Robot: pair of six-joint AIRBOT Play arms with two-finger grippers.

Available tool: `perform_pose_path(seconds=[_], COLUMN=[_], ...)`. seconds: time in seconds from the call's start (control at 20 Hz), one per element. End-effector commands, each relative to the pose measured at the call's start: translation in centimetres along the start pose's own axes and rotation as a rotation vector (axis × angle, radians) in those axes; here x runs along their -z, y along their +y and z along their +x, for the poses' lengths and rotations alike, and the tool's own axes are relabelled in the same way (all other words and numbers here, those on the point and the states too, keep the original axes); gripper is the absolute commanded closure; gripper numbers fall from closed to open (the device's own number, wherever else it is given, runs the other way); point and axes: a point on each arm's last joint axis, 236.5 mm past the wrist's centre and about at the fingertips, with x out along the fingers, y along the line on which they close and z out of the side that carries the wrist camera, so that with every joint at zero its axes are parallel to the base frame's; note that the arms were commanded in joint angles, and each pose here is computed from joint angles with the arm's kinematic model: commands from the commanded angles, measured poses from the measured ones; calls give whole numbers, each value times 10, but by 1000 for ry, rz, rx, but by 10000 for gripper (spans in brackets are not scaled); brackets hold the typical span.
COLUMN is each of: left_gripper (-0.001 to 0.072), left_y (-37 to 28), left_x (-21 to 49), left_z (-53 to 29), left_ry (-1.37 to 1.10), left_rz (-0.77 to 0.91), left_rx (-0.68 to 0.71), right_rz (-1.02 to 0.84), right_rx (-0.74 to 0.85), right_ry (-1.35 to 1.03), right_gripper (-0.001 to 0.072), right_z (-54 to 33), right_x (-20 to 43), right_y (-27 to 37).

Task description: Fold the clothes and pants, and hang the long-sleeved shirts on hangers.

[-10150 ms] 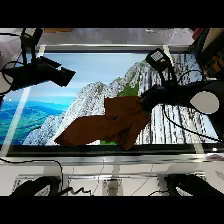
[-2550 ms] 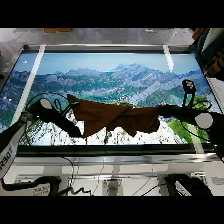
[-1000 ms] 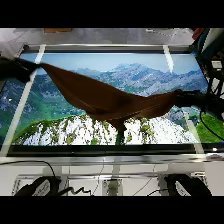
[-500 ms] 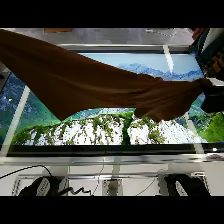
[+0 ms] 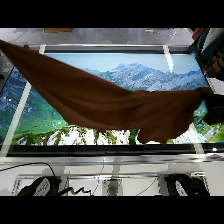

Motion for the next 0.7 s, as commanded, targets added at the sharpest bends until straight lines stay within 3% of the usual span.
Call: perform_pose_path(seconds=[0.0,0.1,0.35,0.65], left_gripper=[693,694,693,692], left_y=[-34,-49,-63,-49], left_x=[86,128,217,215], left_z=[70,123,217,243], left_ry=[186,238,287,185], left_rz=[-47,-88,-116,-80], left_rx=[160,183,77,-86], right_rz=[37,42,27,93], right_rx=[7,31,85,175], right_ry=[213,304,423,415], right_gripper=[696,696,695,695], right_z=[72,124,235,288], right_x=[50,72,132,168], right_y=[-11,-23,-52,-107])
